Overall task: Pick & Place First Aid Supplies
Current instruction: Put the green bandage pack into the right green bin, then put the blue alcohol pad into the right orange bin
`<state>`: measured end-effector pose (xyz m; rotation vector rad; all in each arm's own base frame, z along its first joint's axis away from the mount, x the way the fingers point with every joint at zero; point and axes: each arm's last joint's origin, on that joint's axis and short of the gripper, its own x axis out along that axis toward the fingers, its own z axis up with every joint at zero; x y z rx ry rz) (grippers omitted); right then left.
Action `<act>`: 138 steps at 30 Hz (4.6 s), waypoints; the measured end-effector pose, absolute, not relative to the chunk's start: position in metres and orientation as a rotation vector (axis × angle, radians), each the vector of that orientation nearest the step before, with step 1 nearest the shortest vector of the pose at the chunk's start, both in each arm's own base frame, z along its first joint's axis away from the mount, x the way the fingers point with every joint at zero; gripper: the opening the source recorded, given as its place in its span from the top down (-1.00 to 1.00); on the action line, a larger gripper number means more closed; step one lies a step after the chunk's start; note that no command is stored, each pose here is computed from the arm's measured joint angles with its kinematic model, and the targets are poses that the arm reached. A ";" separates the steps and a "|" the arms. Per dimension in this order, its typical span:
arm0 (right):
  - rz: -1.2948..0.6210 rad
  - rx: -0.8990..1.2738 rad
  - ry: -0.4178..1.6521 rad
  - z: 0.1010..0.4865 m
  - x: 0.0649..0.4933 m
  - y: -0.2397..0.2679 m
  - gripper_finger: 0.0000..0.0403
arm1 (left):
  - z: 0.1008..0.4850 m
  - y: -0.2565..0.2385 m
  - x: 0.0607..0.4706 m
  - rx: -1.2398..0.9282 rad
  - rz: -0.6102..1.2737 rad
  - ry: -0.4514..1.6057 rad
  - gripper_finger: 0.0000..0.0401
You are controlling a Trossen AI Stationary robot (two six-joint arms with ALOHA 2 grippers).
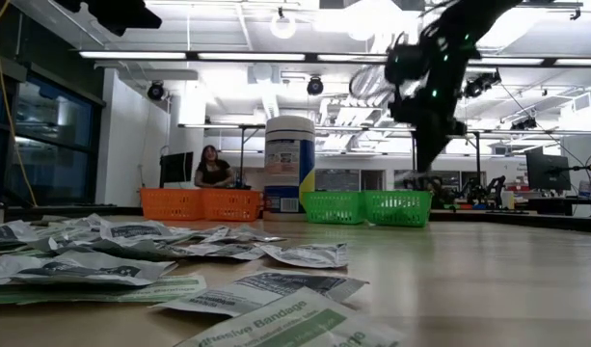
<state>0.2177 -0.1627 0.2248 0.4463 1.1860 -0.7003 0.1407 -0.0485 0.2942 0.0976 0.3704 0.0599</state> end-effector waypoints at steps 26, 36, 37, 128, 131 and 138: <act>-0.616 0.377 1.180 0.202 0.213 -0.205 1.00 | 0.297 -0.042 0.140 0.114 0.292 0.327 0.06; -0.604 0.430 1.167 0.202 0.213 -0.203 0.91 | 0.297 -0.043 0.140 0.122 0.272 0.331 0.06; -0.602 0.451 1.159 0.202 0.213 -0.203 0.86 | 0.297 -0.043 0.140 0.127 0.265 0.332 0.06; -0.071 0.132 0.757 0.139 0.427 -0.015 0.13 | 0.295 -0.035 0.121 0.063 0.265 0.362 0.06; -0.019 0.098 0.821 0.139 0.436 -0.019 0.13 | 0.295 -0.035 0.121 0.060 0.265 0.361 0.06; 0.075 0.006 0.902 0.151 0.453 -0.022 0.13 | 0.295 -0.035 0.121 0.063 0.265 0.367 0.06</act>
